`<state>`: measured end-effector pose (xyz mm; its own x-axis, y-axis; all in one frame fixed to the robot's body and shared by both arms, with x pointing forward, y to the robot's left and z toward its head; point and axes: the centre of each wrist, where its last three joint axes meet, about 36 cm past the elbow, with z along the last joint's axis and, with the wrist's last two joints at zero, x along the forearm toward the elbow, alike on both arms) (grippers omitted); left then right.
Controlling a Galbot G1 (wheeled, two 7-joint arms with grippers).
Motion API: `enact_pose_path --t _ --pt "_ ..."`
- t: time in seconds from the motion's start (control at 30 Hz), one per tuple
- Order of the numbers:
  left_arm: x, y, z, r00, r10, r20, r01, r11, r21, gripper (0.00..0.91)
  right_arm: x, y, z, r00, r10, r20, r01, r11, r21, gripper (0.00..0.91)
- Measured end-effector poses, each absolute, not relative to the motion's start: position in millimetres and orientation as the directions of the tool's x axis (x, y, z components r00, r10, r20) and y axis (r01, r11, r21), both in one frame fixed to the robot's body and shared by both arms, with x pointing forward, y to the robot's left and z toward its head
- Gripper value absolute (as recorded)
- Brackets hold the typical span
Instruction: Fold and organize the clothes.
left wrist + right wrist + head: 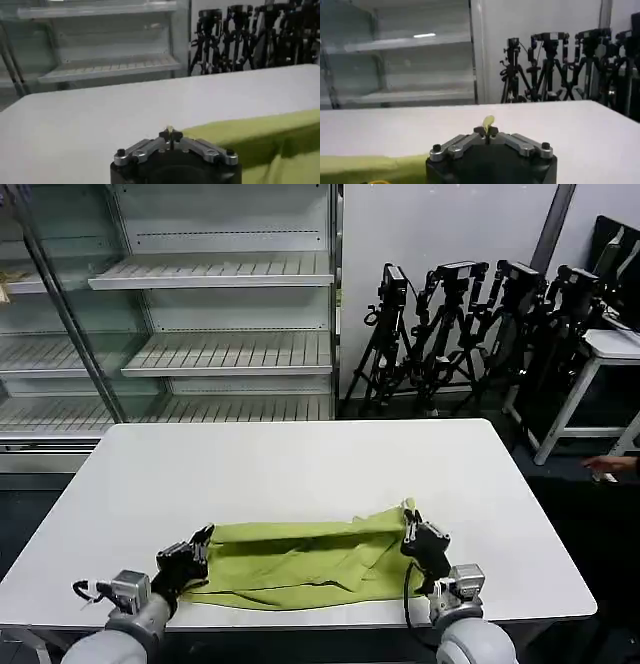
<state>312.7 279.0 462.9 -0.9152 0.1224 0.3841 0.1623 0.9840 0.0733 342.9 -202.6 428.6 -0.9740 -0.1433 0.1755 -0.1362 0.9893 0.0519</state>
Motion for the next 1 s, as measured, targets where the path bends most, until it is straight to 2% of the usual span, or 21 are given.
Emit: enact_pose_path --t 0.13,0.17,0.2,0.23,0.27,0.7,1.0 --pt "305 277 455 -0.908 0.113 0.403 0.165 0.982 0.095 0.05 339 -202 426 -0.969 -0.139 0.203 -0.133 0.99 0.04 0.0" --pt "303 276 453 -0.907 0.112 0.405 0.166 0.981 0.1 0.121 338 -202 425 -0.968 -0.137 0.21 -0.131 0.991 0.038 0.584" --pt "302 275 451 -0.906 0.111 0.409 0.167 0.98 0.105 0.282 338 -202 425 -0.967 -0.134 0.218 -0.13 0.991 0.037 0.897" --pt "301 274 450 -0.905 0.107 0.412 0.165 0.98 0.109 0.554 337 -202 425 -0.965 -0.133 0.225 -0.129 0.991 0.034 0.907" --pt "301 274 448 -0.905 0.103 0.413 0.162 0.98 0.112 0.907 337 -202 425 -0.965 -0.132 0.229 -0.128 0.991 0.031 0.907" --pt "291 263 454 -0.934 0.042 0.354 0.075 0.994 0.08 0.907 325 -207 433 -0.97 -0.099 0.223 -0.1 0.995 0.006 0.907" --pt "282 248 449 -0.928 -0.008 0.373 -0.008 1.0 0.0 0.907 308 -201 434 -0.968 -0.098 0.23 -0.097 0.995 0.012 0.907"
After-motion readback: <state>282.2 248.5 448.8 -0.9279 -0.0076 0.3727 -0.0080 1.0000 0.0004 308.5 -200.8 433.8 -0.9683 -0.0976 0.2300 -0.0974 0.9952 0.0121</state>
